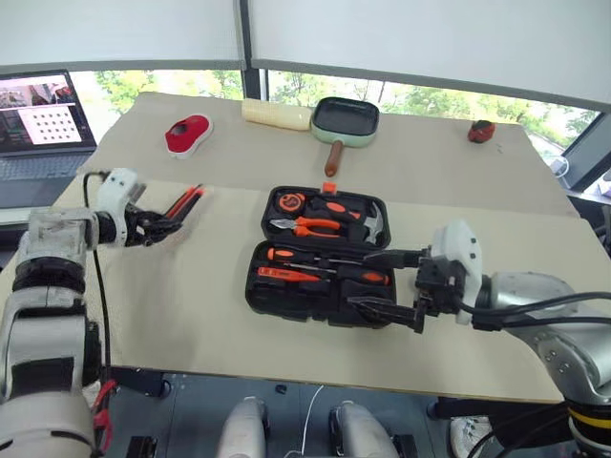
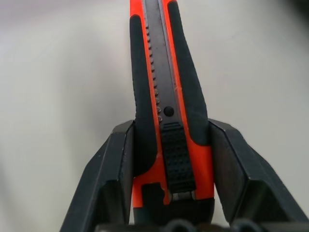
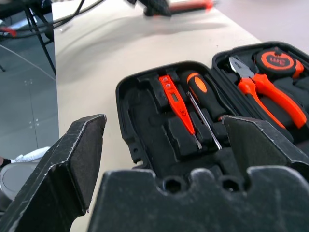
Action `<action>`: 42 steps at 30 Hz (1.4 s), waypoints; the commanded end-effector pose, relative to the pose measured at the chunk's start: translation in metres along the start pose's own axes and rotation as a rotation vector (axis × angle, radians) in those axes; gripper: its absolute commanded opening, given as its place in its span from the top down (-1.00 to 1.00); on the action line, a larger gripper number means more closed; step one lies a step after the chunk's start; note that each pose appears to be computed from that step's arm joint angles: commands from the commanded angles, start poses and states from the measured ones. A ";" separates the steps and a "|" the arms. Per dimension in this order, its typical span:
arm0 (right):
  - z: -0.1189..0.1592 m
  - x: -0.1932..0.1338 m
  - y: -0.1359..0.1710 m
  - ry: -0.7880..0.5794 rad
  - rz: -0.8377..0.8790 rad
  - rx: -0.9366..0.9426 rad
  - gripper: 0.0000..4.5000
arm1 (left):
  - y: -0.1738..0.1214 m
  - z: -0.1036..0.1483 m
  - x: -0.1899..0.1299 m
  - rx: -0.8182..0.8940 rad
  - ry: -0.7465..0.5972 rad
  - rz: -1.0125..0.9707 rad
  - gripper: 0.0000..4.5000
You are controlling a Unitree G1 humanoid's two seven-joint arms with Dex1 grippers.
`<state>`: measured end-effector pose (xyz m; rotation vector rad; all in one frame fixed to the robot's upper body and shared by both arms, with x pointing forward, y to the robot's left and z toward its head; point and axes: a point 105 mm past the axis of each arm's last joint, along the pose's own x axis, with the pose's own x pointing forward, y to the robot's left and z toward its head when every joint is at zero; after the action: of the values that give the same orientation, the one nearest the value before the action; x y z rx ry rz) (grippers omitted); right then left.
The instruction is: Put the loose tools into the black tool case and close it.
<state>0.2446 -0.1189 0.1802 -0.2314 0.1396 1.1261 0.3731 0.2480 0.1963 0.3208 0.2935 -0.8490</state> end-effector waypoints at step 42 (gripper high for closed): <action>0.001 -0.014 0.008 -0.029 -0.159 -0.004 -1.00 | -0.141 0.027 0.085 0.447 0.189 -0.723 0.22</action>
<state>0.2323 -0.1312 0.1757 -0.2136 0.1330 0.9601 0.3190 0.0941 0.1557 0.7001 0.4520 -1.6068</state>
